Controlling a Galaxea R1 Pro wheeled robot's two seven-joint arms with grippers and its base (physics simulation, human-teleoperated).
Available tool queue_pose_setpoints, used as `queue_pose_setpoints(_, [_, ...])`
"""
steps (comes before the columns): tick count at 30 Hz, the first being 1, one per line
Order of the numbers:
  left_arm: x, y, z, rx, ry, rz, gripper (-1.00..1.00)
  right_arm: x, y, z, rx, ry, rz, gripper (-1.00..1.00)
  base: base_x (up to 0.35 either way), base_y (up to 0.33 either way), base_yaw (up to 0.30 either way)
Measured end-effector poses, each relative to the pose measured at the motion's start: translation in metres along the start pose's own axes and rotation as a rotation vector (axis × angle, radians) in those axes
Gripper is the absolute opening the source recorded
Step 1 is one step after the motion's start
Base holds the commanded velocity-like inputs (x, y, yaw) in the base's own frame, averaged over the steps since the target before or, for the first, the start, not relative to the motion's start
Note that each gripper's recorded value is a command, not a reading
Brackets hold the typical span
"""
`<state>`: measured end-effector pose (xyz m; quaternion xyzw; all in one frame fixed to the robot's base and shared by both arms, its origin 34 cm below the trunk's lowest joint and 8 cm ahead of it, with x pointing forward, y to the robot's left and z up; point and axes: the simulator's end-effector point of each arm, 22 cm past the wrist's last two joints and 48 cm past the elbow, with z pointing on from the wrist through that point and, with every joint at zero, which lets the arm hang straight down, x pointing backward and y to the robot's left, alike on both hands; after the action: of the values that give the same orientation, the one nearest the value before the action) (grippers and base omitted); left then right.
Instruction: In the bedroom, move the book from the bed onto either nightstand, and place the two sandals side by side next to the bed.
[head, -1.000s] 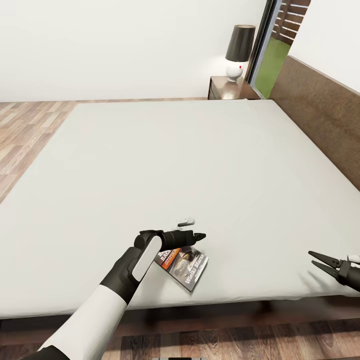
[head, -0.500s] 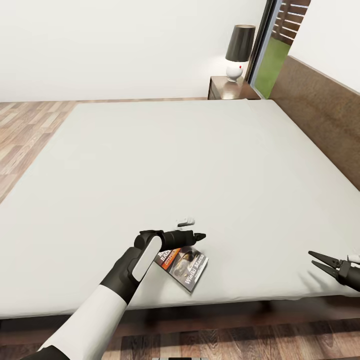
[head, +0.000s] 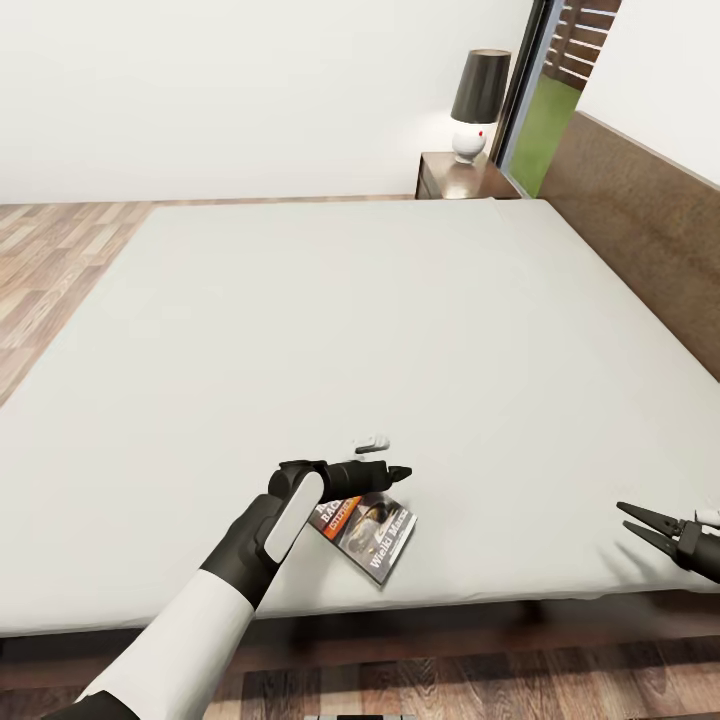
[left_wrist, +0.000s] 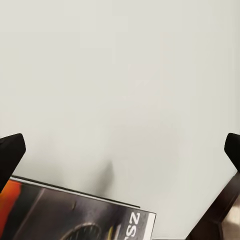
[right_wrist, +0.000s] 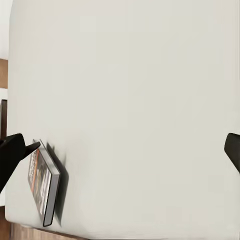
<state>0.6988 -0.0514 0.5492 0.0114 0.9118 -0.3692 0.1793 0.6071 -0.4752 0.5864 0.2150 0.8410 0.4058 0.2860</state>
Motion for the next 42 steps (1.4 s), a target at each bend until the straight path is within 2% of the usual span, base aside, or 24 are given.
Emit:
queue_pose_setpoints(6, [0.0001, 0.0004, 0.0001, -0.002, 0.0, 0.001, 1.0, -0.0001, 0.0, 0.0, 0.0, 0.0, 0.0, 1.0, -0.173, 0.0, 0.0])
queue_pose_setpoints(25, [0.0001, 0.0006, 0.0, -0.003, 0.0, 0.002, 1.0, -0.0006, 0.0005, -0.0003, -0.002, -0.002, 0.0, 1.0, -0.008, 0.0, 0.0])
queue_pose_setpoints(32, [0.0001, 0.0013, 0.0003, -0.005, 0.0, 0.004, 1.0, -0.0008, 0.0005, 0.0, -0.002, -0.002, 0.0, 1.0, -0.173, 0.0, 0.0])
queue_pose_setpoints(42, [0.0002, 0.0011, 0.0001, -0.005, 0.0, 0.004, 1.0, -0.0005, 0.0003, -0.0003, -0.001, -0.002, 0.0, 1.0, -0.019, 0.0, 0.0])
